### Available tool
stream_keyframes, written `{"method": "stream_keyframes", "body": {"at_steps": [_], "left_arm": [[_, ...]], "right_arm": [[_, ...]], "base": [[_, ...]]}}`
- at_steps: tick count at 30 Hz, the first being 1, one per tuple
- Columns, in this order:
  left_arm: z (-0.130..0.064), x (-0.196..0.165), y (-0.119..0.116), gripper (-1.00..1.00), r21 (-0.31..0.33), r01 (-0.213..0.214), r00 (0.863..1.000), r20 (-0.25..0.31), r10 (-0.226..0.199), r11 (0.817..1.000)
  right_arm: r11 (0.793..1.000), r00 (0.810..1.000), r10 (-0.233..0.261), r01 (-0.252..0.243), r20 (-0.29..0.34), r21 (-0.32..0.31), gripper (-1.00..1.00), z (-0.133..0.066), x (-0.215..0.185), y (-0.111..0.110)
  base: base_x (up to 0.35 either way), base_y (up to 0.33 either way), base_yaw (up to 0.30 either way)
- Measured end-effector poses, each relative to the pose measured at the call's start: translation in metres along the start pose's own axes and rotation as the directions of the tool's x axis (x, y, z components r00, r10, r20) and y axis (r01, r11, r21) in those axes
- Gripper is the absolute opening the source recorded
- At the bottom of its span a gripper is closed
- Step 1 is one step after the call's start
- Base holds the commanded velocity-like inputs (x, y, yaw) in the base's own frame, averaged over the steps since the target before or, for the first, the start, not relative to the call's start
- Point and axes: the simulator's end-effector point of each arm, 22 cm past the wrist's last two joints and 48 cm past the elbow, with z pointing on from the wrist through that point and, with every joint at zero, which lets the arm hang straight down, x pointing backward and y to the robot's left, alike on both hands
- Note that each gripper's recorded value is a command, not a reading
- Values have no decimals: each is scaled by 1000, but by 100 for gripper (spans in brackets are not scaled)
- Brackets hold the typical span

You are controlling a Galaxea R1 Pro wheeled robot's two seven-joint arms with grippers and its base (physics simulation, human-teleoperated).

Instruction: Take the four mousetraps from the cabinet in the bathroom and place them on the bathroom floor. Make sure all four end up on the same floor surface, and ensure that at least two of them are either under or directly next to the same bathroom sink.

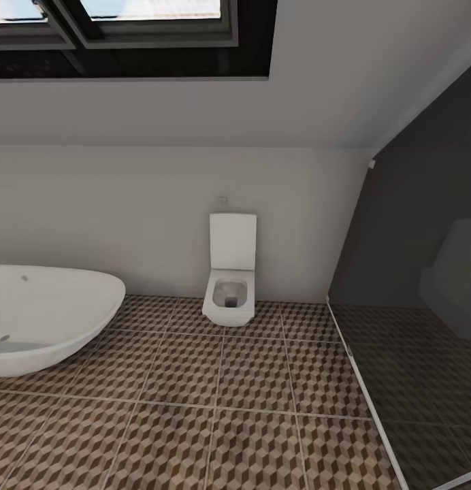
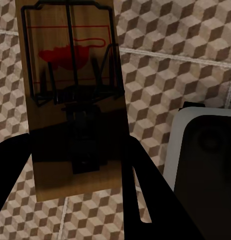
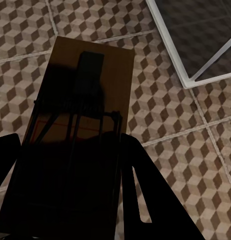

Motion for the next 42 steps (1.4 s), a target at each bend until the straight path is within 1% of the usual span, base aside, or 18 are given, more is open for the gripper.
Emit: {"method": "stream_keyframes", "body": {"at_steps": [42], "left_arm": [[0,0,0,-100,0,0,1000,0,0,1000]], "right_arm": [[1000,1000,0,0,0,0,-100,0,0,0]], "base": [[0,0,0]]}}
